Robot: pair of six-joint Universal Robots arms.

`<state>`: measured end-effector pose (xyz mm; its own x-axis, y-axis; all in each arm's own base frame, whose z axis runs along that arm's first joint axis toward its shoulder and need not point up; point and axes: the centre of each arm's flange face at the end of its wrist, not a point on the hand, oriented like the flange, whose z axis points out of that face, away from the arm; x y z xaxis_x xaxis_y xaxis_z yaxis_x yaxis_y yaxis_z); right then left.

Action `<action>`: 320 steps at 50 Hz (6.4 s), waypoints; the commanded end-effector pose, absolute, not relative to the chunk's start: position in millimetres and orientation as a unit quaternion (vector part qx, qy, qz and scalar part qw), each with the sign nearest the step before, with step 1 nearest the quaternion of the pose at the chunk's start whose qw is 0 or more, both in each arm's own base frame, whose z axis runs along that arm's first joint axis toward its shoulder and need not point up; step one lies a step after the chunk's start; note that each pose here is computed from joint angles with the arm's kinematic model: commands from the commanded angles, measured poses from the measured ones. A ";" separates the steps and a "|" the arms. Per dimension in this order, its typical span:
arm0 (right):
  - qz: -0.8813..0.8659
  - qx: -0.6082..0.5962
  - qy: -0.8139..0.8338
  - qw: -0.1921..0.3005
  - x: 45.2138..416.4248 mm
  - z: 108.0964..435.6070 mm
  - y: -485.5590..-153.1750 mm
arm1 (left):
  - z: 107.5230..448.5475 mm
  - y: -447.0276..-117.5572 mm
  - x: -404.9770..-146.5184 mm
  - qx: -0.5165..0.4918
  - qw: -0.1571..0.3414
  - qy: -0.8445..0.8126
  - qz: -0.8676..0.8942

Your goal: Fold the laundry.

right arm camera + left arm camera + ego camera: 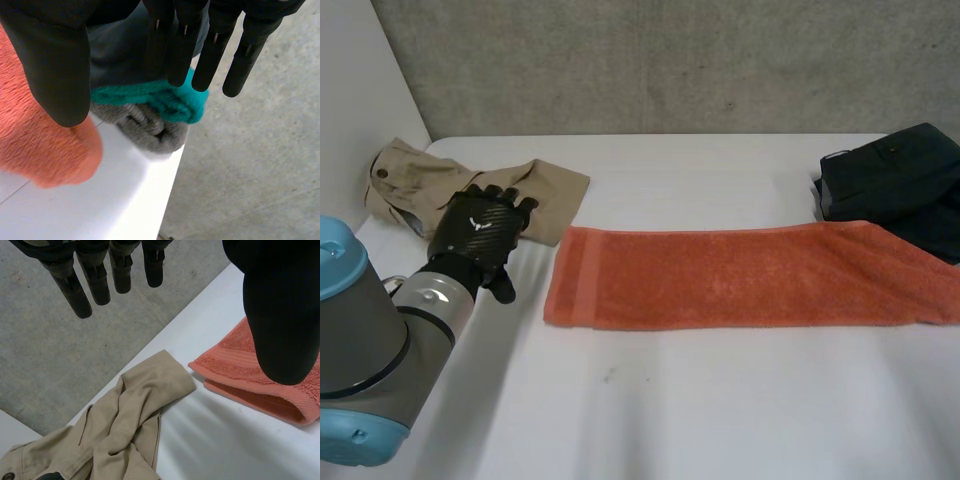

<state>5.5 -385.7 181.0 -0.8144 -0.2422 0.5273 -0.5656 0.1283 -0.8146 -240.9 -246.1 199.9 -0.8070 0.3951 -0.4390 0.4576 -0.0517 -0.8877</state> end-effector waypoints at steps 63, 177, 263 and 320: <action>0.670 0.555 -0.467 -0.157 388.1 174.7 -235.4 | 213.4 -239.2 -227.2 0.293 0.036 0.682 -0.669; 0.545 0.311 -0.749 -0.212 302.7 186.9 -283.7 | 177.5 -209.0 -370.3 0.306 -0.126 0.700 -0.633; 0.705 0.436 -0.554 -0.079 360.6 118.4 -251.2 | 278.9 -224.5 -365.5 0.426 -0.291 0.611 -0.601; 0.752 0.267 -0.601 0.043 -2.3 138.1 -501.4 | 314.7 -222.0 -357.7 0.405 -0.281 0.575 -0.653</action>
<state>-5.8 -504.1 125.6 -0.8562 -0.2560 0.4488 -0.3870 -0.2576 -0.8853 -357.2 -223.3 313.6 -0.5183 0.8306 -0.2037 0.1012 -0.1770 -0.9790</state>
